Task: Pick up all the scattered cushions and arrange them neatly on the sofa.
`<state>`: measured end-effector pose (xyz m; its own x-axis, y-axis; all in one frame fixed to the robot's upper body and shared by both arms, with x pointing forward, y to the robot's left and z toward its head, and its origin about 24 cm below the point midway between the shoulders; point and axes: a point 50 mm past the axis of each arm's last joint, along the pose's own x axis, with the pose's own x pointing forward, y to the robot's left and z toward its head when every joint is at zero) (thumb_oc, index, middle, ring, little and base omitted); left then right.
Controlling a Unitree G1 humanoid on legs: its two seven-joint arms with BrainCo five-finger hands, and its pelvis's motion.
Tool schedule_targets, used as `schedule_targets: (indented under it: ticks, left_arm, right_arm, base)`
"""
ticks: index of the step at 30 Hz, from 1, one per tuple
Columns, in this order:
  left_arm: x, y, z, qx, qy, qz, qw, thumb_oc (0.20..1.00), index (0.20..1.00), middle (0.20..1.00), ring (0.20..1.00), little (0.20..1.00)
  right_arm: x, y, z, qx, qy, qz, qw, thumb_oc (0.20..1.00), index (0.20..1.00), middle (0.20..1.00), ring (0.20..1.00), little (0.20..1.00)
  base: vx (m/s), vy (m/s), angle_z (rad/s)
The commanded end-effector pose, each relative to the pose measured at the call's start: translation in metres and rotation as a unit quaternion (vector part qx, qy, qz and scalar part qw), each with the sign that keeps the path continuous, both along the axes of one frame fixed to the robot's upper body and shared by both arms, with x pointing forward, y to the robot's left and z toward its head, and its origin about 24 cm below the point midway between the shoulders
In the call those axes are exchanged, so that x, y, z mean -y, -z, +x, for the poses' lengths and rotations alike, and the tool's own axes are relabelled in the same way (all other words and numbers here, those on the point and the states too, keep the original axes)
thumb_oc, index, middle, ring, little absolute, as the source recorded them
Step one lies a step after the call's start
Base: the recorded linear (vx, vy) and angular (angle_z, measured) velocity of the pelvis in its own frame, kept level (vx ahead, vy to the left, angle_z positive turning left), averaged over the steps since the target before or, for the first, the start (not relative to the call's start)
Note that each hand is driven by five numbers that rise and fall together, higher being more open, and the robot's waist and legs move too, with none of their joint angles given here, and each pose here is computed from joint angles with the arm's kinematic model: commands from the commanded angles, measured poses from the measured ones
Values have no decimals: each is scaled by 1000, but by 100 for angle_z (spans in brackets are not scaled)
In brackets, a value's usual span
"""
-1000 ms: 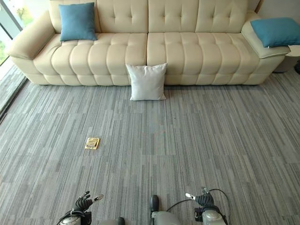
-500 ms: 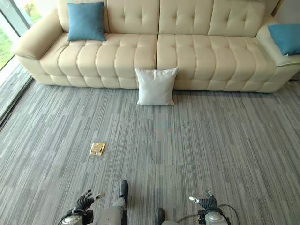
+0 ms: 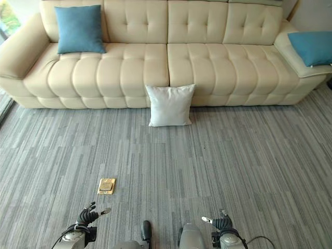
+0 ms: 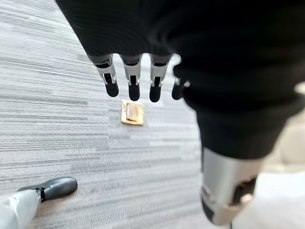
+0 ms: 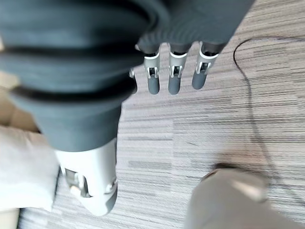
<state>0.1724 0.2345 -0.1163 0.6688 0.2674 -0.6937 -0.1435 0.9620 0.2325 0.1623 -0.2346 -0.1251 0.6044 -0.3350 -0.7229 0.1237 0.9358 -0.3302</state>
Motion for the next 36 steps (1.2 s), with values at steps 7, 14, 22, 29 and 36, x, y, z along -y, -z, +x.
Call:
schedule_targets:
  ticks: [7, 14, 22, 29, 36]
  left_arm:
    - [13, -12, 16, 56, 21, -12, 998, 1000, 1000, 1000, 1000, 1000]
    - [15, -8, 11, 40, 23, -22, 999, 1000, 1000, 1000, 1000, 1000]
    - [9, 4, -8, -2, 19, -10, 1000, 1000, 1000, 1000, 1000, 1000]
    - [0, 12, -24, -33, -2, -1, 999, 1000, 1000, 1000, 1000, 1000]
    - [-12, 11, -25, -39, -22, 11, 999, 1000, 1000, 1000, 1000, 1000]
  right_arm:
    - [17, -4, -5, 8, 16, -20, 1000, 1000, 1000, 1000, 1000, 1000]
    - [30, -6, -5, 8, 29, -27, 999, 1000, 1000, 1000, 1000, 1000]
    - [40, -9, -6, 0, 21, -50, 999, 1000, 1000, 1000, 1000, 1000]
    - [36, -5, -9, -17, -3, -57, 998, 1000, 1000, 1000, 1000, 1000]
    - [21, 0, -9, -24, -18, -36, 999, 1000, 1000, 1000, 1000, 1000]
  base:
    - [307, -155, 27]
    - [223, -148, 13]
    - [270, 20, -12]
    - [307, 147, -39]
    - [208, 166, -25]
